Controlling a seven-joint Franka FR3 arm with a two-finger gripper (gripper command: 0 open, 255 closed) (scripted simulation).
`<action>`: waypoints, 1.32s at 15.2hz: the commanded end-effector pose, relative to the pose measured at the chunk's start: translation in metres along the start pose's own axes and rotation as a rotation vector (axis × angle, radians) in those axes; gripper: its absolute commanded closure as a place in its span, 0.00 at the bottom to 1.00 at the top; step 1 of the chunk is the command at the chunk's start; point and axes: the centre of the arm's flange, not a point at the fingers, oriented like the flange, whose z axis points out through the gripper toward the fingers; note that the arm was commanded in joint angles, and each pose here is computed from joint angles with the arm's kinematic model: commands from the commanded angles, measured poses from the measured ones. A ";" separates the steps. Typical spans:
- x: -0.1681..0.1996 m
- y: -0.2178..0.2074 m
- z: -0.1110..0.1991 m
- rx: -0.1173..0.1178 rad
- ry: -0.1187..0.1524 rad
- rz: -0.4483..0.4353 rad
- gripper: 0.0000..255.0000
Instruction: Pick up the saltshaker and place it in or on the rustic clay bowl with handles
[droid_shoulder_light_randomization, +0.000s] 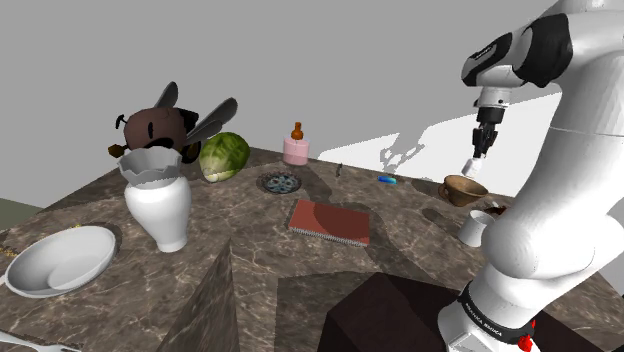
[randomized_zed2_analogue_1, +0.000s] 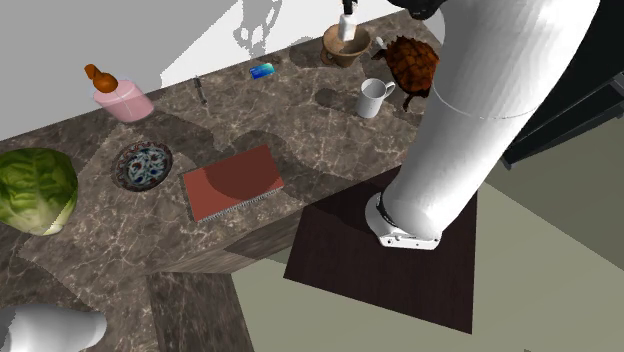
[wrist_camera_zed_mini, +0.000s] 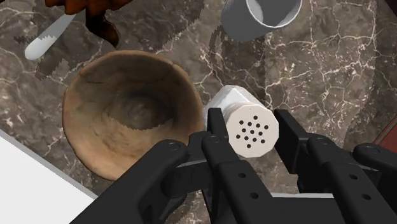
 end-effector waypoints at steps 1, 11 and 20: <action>0.004 0.027 -0.007 0.000 0.000 -0.003 1.00; 0.020 0.075 0.016 0.000 0.000 -0.003 1.00; 0.034 0.083 0.061 0.000 0.000 -0.003 1.00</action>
